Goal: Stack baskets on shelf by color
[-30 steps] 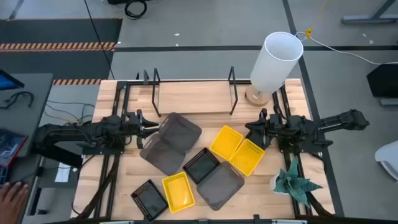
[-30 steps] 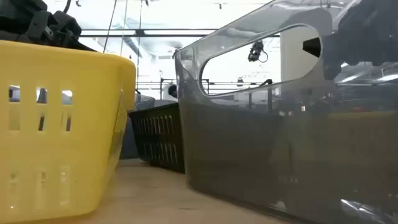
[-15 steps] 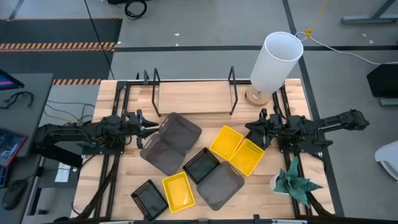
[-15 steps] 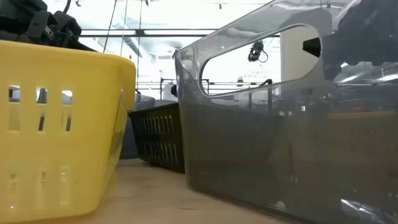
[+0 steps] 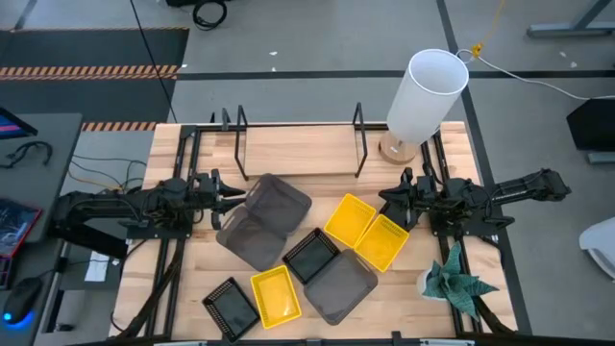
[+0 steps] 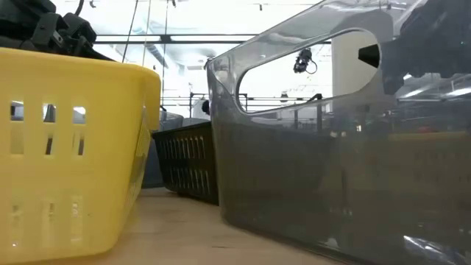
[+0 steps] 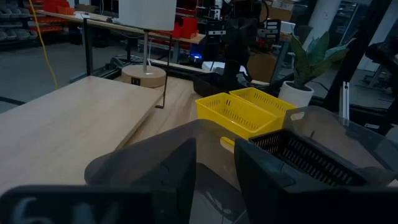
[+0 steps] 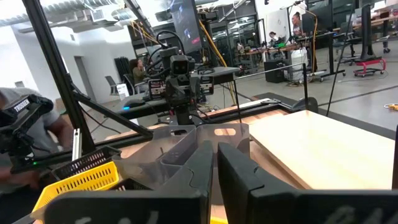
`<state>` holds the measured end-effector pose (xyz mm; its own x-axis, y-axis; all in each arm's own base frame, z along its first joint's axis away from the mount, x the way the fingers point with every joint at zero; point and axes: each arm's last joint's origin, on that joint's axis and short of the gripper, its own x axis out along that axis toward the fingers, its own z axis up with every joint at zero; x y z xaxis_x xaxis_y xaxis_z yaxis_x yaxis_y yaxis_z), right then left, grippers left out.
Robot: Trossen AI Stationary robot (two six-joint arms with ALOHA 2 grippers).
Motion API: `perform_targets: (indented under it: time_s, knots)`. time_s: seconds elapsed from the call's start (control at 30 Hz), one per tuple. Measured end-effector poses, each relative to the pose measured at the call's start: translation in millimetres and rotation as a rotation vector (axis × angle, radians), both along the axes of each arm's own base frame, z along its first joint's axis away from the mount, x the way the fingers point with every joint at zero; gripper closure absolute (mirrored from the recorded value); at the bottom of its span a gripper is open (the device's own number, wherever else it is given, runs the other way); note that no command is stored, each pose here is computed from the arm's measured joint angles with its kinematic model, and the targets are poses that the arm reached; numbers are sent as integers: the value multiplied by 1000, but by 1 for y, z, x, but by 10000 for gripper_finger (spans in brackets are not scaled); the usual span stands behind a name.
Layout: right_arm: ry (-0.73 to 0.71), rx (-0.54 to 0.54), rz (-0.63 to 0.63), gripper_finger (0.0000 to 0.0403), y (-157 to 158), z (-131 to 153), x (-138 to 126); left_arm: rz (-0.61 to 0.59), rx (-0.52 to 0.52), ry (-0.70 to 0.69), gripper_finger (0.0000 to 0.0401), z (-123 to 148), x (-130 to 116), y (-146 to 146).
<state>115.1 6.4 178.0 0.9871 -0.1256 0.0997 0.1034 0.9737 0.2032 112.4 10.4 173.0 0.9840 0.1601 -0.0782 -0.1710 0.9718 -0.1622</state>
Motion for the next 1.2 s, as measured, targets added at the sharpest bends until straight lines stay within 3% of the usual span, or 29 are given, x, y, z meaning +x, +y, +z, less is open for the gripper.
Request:
perform_targets:
  time_s: [0.53,0.6,0.77,0.83,1.2]
  knots:
    - [0,0,0,375,0,0,0,1,-20,-5,284,0,0,0]
    - [0,0,0,375,0,0,0,8,-106,-23,284,1,0,0]
    - [0,0,0,375,0,0,0,-73,-565,-68,284,1,0,-3]
    - [0,0,0,375,0,0,0,-113,-656,-82,284,3,1,-5]
    - [0,0,0,375,0,0,0,-43,-656,-109,284,3,1,-2]
